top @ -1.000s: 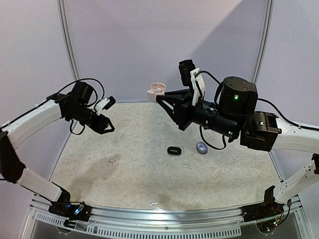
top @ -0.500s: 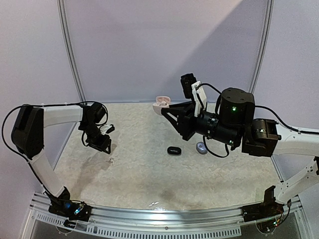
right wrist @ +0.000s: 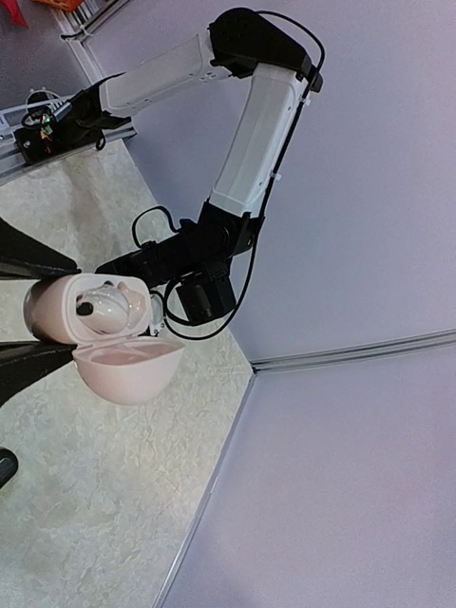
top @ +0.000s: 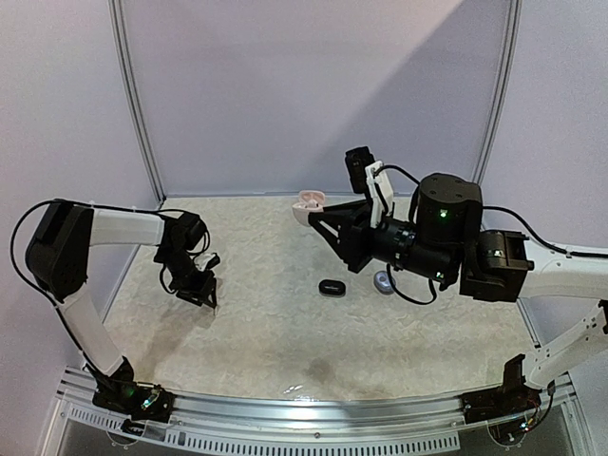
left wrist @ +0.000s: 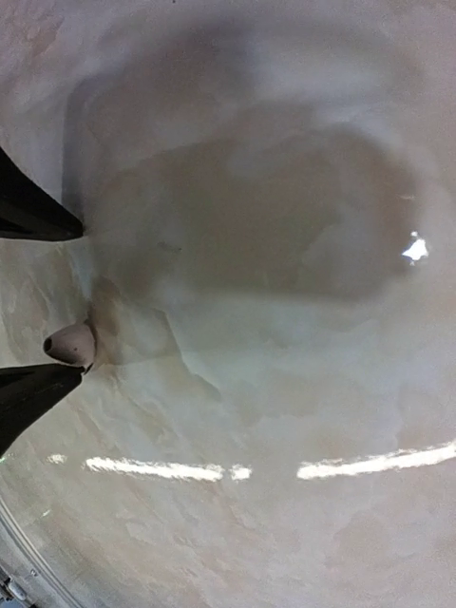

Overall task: Insert the wireless bluetooth earbuds into the charging case
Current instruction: Pick up the left earbud from the center of the board.

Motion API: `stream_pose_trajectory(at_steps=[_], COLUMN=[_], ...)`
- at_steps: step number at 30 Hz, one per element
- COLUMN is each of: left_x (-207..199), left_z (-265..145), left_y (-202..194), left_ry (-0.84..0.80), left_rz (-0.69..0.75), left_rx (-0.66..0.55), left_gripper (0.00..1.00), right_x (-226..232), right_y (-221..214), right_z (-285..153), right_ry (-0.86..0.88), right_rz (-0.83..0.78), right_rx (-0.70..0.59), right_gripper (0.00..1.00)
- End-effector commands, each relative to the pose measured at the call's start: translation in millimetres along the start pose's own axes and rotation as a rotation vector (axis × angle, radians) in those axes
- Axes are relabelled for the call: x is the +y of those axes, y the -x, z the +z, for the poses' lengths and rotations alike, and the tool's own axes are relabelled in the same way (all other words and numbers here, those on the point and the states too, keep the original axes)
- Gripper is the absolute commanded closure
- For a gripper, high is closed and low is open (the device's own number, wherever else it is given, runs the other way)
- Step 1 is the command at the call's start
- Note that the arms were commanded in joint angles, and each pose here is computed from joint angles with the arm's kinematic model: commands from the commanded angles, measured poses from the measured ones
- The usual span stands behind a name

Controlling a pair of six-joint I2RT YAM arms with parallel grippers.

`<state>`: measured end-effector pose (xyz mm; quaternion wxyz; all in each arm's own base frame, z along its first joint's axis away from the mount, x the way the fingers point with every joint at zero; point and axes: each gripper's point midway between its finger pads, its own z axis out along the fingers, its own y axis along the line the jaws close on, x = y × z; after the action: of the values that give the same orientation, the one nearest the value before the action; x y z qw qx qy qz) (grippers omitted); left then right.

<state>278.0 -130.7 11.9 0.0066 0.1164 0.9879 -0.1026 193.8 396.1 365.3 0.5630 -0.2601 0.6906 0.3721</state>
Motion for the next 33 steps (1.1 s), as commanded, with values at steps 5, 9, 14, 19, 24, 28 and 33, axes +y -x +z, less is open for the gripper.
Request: stream_pose_trajectory(at_steps=[5,9,14,19,24,28,33], left_x=[-7.2,-9.6,-15.0,-17.1,-15.0,-11.8,-10.1], left_z=[15.9,14.1,11.9,14.8,14.1,12.4,14.7], left_y=[5.0,-0.8,-4.9,-8.8,-12.4,-12.3,-14.6], left_ry=[-0.029,-0.036,-0.047,-0.042,-0.028,-0.010,-0.002], left_rz=[-0.009,-0.009,-0.005,0.006,0.006,0.007,0.011], left_rx=[0.004,0.006,-0.007,0.007,-0.003,-0.006,0.000], left_gripper=[0.59,0.65,0.73,0.75,0.79,0.80,0.88], right_x=[-2.3,-1.5,-2.7,-2.4,-4.1,-3.1,-4.9], right_y=[-0.1,-1.3,-3.2,-5.4,-5.9,-3.9,-3.5], right_z=[-2.7,-2.9,-2.2,-1.8,-4.1,-4.8,-5.9], right_ry=[-0.001,0.004,0.000,0.002,-0.003,0.001,-0.006], right_rz=[0.014,0.015,0.014,0.012,0.018,0.019,0.008], right_rx=[-0.009,-0.009,-0.008,-0.001,-0.004,-0.009,-0.008], right_gripper=[1.00,1.00,1.00,1.00,1.00,1.00,1.00])
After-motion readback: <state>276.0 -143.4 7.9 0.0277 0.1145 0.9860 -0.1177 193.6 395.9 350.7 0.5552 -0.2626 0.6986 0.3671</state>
